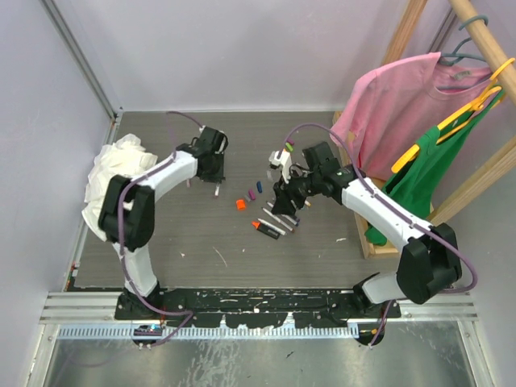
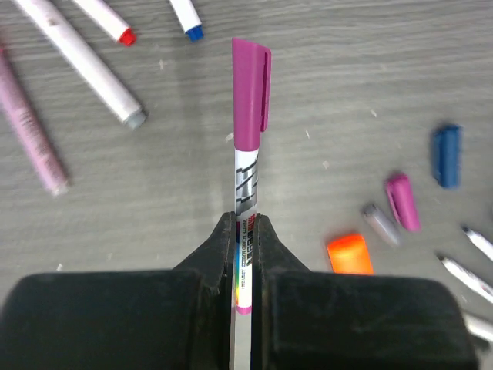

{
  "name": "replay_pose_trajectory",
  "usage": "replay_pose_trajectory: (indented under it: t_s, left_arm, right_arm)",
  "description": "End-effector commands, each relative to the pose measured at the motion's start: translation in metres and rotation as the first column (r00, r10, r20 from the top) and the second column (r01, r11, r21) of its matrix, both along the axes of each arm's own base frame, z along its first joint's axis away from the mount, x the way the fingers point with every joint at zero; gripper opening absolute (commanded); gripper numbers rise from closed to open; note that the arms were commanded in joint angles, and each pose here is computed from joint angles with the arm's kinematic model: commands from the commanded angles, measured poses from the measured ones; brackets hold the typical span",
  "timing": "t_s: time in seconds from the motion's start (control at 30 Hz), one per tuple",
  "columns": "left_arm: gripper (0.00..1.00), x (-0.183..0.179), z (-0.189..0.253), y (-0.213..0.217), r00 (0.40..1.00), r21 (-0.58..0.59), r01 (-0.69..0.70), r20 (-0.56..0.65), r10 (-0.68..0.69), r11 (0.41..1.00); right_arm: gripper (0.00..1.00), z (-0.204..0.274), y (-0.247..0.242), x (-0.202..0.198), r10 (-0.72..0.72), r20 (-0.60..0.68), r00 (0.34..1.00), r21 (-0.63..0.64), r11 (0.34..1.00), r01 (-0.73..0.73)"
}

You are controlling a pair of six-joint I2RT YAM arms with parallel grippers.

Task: Open the pen caps
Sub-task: Pick up the pen from the center of the board.

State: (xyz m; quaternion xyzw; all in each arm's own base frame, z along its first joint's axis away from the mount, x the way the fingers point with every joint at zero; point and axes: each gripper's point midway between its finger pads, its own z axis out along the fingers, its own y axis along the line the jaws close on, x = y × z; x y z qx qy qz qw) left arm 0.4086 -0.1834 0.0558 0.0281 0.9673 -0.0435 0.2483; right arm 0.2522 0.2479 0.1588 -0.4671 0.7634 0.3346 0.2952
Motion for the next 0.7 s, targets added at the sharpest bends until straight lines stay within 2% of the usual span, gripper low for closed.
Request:
replay_pose_trajectory:
  t_s: [0.0,0.1,0.2,0.23,0.3,0.33,0.43,0.47,0.5,0.6,0.67]
  left_arm:
    - [0.00,0.001,0.110,-0.016,0.948,-0.185,0.061,0.319,0.001,0.981]
    - [0.00,-0.028,0.139,-0.027,0.918,-0.304,0.143,0.397,-0.011,0.942]
    - [0.00,-0.060,0.167,-0.041,0.873,-0.418,0.255,0.487,-0.022,0.872]
    - [0.00,-0.070,0.180,-0.044,0.851,-0.447,0.287,0.524,-0.011,0.847]
    - [0.00,-0.093,0.200,-0.052,0.810,-0.505,0.354,0.586,0.012,0.787]
    - [0.00,-0.104,0.196,-0.054,0.802,-0.529,0.368,0.596,0.026,0.764]
    - [0.00,-0.132,0.216,-0.061,0.742,-0.587,0.434,0.663,0.099,0.683]
    - [0.00,-0.140,0.221,-0.063,0.723,-0.602,0.453,0.679,0.123,0.658]
    - [0.00,-0.146,0.226,-0.066,0.708,-0.612,0.470,0.691,0.141,0.636]
    - [0.00,-0.162,0.237,-0.072,0.682,-0.630,0.505,0.710,0.174,0.591]
    - [0.00,-0.170,0.239,-0.077,0.666,-0.642,0.520,0.718,0.203,0.564]
  right_arm:
    - [0.51,0.043,0.007,-0.001,0.020,0.089,0.996,0.134,0.990,-0.032]
    - [0.51,0.062,0.013,-0.004,0.021,0.129,0.991,0.205,0.978,-0.047]
    - [0.52,0.091,0.022,-0.007,0.041,0.199,0.979,0.304,0.947,-0.101]
    - [0.56,0.104,0.025,-0.008,0.048,0.233,0.971,0.340,0.932,-0.127]
    - [0.70,0.121,0.031,-0.013,0.074,0.259,0.963,0.396,0.901,-0.176]
    - [0.75,0.127,0.034,-0.019,0.101,0.255,0.962,0.422,0.883,-0.204]
    - [0.82,0.132,0.039,-0.032,0.167,0.209,0.964,0.468,0.848,-0.249]
    - [0.87,0.130,0.039,-0.036,0.182,0.198,0.963,0.483,0.837,-0.257]
    - [0.98,0.127,0.037,-0.037,0.178,0.196,0.964,0.495,0.831,-0.254]
    - [1.00,0.112,0.031,-0.044,0.163,0.158,0.974,0.529,0.819,-0.223]
    - [1.00,0.109,0.029,-0.059,0.221,0.138,0.965,0.564,0.784,-0.260]
